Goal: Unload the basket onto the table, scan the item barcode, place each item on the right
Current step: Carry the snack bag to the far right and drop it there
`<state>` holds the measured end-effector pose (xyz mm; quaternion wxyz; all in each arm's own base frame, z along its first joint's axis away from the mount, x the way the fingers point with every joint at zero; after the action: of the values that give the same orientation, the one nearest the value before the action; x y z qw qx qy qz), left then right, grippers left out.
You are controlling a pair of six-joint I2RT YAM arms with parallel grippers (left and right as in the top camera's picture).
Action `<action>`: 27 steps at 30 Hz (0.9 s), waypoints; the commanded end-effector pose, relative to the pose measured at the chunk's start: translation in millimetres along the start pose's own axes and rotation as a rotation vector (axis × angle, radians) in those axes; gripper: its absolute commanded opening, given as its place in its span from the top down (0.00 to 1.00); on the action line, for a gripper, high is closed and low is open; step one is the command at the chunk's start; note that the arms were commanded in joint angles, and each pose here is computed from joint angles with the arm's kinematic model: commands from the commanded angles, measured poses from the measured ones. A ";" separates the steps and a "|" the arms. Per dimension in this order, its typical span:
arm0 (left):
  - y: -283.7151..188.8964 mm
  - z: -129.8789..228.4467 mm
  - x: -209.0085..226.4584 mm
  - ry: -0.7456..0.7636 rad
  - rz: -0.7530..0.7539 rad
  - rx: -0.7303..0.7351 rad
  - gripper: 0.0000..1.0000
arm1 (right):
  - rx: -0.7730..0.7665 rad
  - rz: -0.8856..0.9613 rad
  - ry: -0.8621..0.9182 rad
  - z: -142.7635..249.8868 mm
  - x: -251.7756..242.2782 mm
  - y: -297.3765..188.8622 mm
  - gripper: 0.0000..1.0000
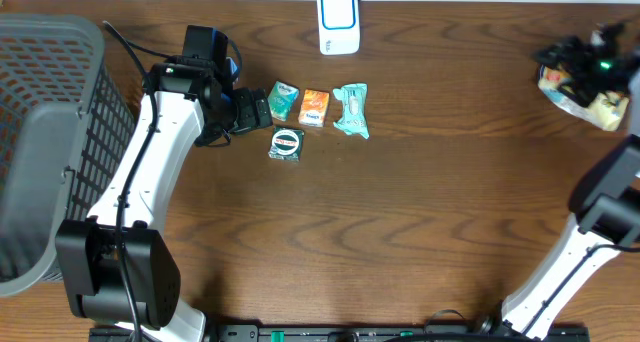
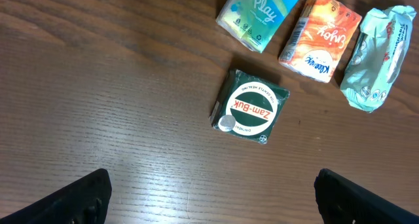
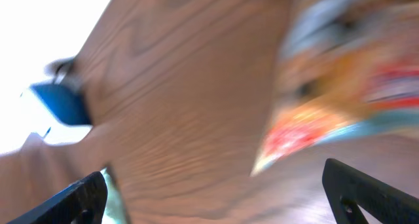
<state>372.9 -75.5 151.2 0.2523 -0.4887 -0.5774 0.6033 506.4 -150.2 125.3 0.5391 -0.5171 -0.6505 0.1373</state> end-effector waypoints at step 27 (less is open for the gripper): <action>-1.7 -3.4 0.4 0.007 -0.006 -0.010 0.02 | -0.138 0.681 -0.118 4.6 -96.1 -3.2 0.95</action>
<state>372.9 -75.4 151.1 0.2523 -0.4886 -0.5774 0.6036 498.6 -196.3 65.0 0.4137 -0.6862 -0.5306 0.2765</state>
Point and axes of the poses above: each gripper's point midway between its finger pads, its own y axis out along the fingers, its own x axis along the line the jaws close on, z = x × y, the point moved 2 cm from there along -y, back along the fingers, and after that the axes turned 13 degrees about -y, right-handed, at the moved point
